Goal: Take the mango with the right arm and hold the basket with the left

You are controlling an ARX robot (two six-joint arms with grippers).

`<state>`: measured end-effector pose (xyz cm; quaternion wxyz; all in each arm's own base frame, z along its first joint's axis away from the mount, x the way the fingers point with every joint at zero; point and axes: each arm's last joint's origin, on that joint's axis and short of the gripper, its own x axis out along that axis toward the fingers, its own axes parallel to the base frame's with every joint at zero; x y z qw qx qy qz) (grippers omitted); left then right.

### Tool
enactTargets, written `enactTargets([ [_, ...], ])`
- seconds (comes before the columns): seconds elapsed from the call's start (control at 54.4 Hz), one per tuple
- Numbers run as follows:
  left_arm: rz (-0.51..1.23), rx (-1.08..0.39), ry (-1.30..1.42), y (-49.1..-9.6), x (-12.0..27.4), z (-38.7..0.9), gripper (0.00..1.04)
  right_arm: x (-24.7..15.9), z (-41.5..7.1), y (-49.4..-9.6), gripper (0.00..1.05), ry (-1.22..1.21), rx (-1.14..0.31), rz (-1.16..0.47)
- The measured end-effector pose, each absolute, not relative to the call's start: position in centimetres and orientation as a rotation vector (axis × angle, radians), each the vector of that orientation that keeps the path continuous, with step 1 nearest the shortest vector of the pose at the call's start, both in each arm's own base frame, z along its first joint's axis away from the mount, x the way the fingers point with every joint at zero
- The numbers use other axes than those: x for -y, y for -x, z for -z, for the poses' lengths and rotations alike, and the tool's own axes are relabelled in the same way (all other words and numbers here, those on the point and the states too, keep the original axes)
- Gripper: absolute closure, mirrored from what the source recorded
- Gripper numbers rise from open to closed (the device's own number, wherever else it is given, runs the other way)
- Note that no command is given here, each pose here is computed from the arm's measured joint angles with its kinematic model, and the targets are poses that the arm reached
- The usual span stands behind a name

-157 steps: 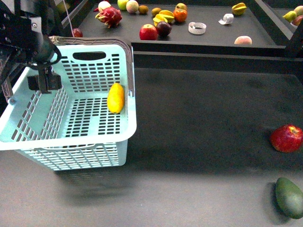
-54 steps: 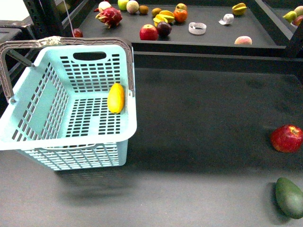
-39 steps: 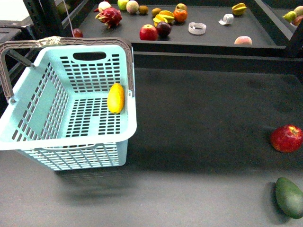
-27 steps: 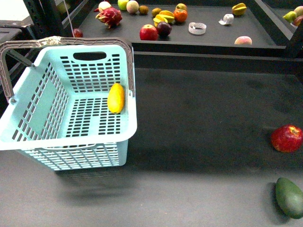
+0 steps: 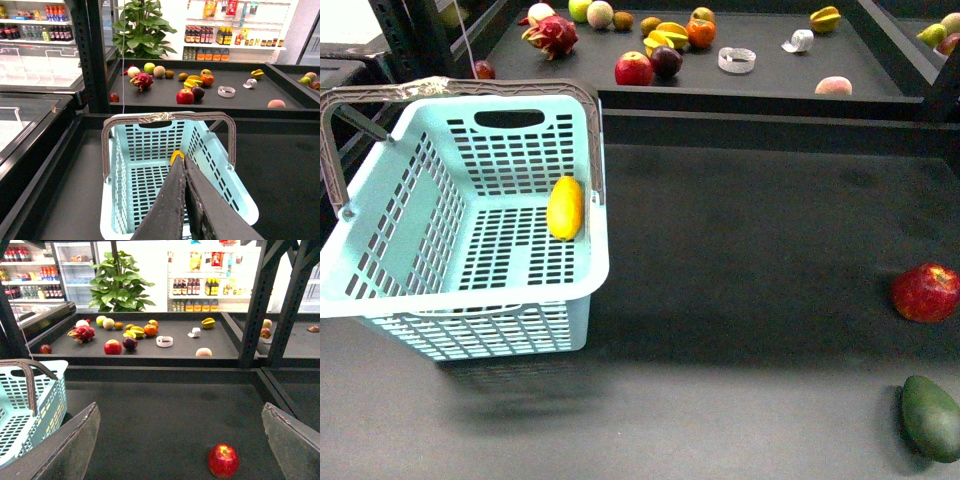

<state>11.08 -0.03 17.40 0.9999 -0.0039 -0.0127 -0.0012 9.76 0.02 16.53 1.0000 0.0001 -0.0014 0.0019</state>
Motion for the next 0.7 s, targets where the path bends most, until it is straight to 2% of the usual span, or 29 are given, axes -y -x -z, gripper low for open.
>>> enactTargets([
  [0.221,0.003,-0.009,0.007,-10.0,0.0,-16.9,1.03,0.0,-16.5,-9.8,0.08,0.0,0.003,-0.004],
  [0.643,0.003,0.019,0.007,-9.7,0.0,-17.1,1.03,0.0,-16.5,-9.8,0.08,0.0,0.003,-0.004],
  [0.698,0.003,0.02,0.008,-9.7,0.0,-17.1,0.95,0.0,-16.5,-9.8,0.08,0.0,0.003,-0.004],
])
